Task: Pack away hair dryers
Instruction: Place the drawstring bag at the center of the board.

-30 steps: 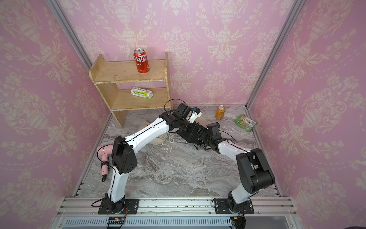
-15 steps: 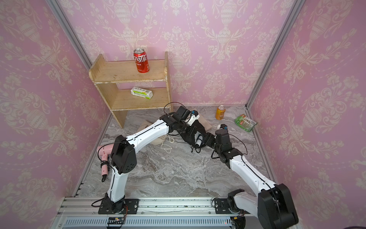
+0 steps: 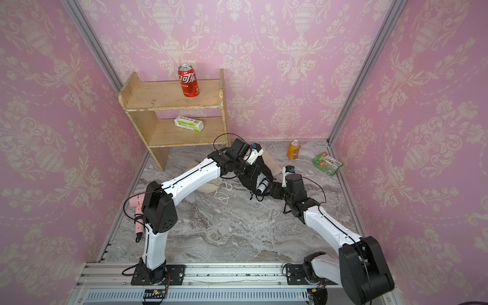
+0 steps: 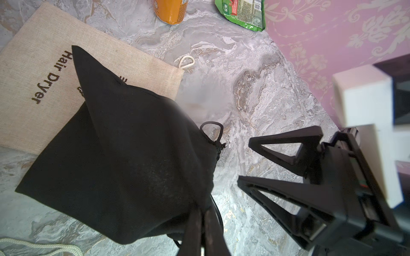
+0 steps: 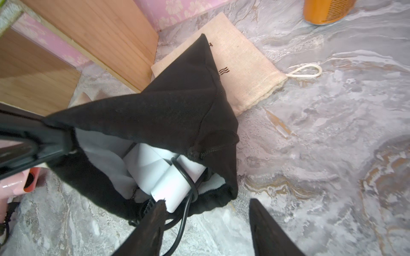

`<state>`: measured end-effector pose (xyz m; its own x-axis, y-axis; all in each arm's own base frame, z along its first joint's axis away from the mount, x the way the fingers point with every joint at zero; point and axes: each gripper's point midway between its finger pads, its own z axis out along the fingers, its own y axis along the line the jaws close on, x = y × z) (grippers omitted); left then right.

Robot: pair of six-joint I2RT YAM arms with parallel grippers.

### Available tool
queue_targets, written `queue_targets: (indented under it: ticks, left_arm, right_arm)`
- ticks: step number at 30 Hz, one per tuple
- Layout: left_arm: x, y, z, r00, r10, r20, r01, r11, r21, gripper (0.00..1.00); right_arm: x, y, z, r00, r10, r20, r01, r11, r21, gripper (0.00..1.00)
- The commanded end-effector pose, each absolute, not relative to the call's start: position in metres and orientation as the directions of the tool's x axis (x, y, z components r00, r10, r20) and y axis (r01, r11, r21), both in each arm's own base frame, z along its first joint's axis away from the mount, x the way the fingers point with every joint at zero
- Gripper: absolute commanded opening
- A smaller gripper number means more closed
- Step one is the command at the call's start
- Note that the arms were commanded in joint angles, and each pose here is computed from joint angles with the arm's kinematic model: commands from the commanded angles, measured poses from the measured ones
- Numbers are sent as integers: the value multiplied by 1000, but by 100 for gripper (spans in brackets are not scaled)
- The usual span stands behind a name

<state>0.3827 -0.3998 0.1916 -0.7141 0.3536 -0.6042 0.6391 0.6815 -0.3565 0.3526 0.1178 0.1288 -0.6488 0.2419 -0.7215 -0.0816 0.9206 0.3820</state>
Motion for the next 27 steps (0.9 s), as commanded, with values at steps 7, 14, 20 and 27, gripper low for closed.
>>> queue_targets:
  ticks: [7, 14, 20, 27]
  left_arm:
    - [378, -398, 229, -692, 304, -655, 653, 650, -388, 0]
    - [377, -395, 236, -688, 300, -661, 655, 649, -387, 0]
    - [378, -389, 240, -686, 296, -665, 653, 655, -381, 0]
    - [391, -375, 256, -673, 281, -685, 644, 678, -355, 0]
  right_arm:
    - [391, 141, 131, -645, 109, -756, -203, 929, 308, 59]
    - [411, 140, 121, -661, 65, -748, -189, 950, 250, 46]
    - [418, 141, 136, -643, 45, -764, -204, 952, 228, 12]
    - [412, 145, 180, -616, 74, -785, -229, 936, 268, 0]
